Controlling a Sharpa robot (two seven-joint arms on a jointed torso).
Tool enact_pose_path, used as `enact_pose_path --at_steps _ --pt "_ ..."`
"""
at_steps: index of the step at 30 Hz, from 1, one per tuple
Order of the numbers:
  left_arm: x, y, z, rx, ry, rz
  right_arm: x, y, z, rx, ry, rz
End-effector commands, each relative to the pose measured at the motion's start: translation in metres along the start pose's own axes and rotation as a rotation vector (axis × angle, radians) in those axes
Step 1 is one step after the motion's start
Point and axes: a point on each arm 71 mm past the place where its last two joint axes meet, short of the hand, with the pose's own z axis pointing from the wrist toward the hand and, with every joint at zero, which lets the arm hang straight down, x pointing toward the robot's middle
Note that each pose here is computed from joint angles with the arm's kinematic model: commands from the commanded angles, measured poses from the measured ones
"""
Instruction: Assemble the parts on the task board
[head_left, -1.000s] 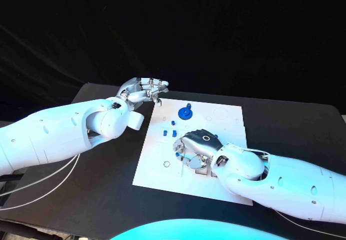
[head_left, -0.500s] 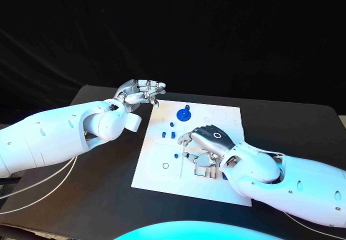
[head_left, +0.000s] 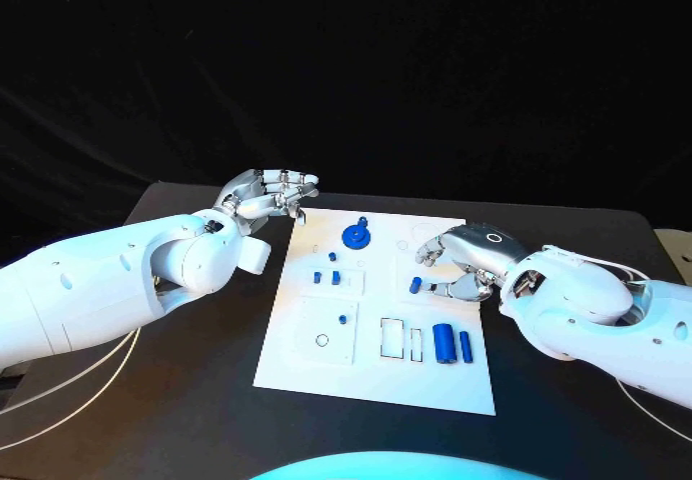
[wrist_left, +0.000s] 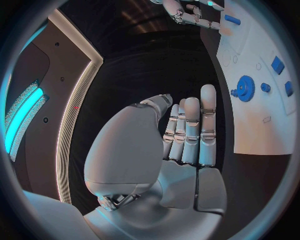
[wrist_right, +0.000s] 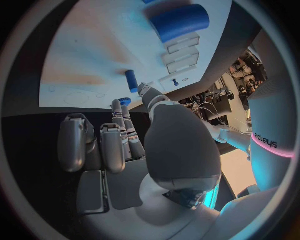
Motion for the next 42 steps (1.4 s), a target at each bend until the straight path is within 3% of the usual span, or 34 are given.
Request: enact_pose_path --at_steps 1,18,42 --pt "0.0024 -0.0009 0.0002 0.008 0.019 -0.012 0.007 -0.003 -0.002 0.009 0.103 -0.006" --pt "0.002 -0.0005 0.0006 0.007 0.017 -0.011 0.01 0.01 0.009 -0.03 0.093 -0.007" --pt "0.0004 -0.0002 -0.0001 0.0 0.01 -0.008 0.021 0.011 0.018 -0.022 0.11 -0.017"
